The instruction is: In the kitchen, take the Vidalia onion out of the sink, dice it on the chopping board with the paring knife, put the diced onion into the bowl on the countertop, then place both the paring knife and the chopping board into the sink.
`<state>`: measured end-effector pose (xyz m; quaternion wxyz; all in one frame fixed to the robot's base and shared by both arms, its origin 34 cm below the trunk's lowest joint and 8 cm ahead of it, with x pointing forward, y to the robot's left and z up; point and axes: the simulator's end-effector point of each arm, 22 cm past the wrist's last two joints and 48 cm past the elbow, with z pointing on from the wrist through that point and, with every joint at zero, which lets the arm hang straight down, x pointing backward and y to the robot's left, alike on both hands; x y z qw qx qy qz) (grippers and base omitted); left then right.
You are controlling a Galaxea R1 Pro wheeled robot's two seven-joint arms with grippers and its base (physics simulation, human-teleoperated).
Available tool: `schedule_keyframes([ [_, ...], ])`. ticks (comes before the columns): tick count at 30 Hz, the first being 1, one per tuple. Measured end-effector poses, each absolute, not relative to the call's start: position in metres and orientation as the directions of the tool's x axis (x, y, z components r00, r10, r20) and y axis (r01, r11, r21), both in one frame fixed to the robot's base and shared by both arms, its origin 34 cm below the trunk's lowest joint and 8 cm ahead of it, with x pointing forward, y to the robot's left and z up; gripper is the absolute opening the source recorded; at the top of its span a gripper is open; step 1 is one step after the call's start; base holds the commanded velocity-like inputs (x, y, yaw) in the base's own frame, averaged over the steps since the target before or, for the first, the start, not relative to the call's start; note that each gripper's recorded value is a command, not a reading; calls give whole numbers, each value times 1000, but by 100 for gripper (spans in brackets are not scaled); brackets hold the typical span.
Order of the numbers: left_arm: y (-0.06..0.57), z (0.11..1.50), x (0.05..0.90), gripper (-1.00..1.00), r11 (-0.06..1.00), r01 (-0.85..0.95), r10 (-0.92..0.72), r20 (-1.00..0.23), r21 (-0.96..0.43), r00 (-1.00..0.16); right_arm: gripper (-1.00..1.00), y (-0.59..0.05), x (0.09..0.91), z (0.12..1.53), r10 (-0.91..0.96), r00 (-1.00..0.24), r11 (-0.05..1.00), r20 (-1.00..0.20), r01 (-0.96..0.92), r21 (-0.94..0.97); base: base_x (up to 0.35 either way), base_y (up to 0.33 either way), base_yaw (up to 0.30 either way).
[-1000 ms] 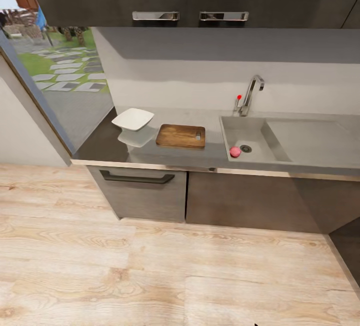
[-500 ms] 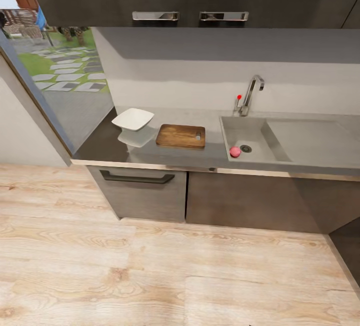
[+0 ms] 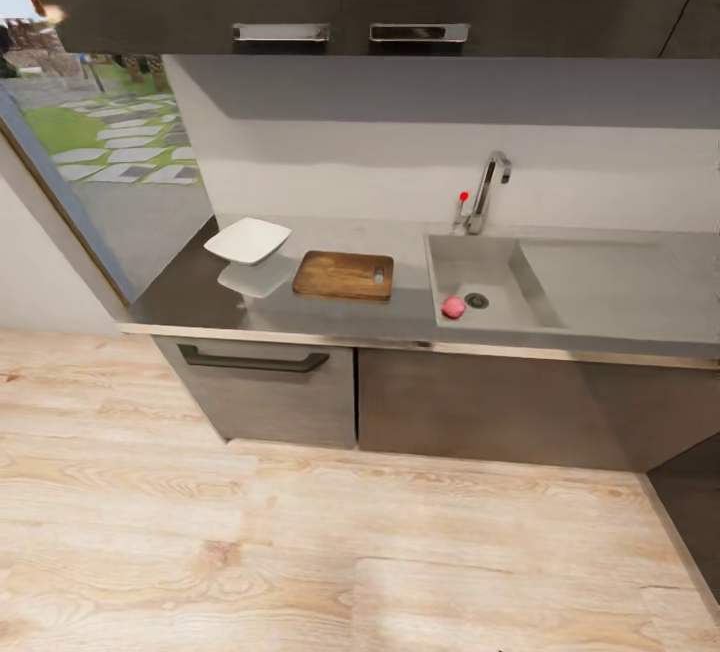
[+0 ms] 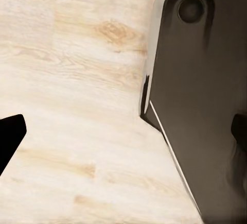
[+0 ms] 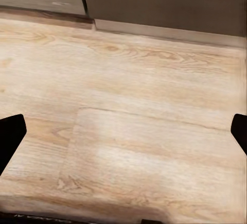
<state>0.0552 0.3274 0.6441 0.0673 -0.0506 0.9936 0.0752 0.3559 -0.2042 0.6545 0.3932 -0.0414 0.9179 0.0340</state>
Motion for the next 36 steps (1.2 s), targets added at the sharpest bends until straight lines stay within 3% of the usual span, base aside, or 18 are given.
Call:
schedule_keyframes([
  [36, 330, 646, 51, 100, 983, -109, -89, -138, 146, -986, 100, -202, 359, 656, -44, -682, 995, -730, -100, 32, 112, -313, -24],
])
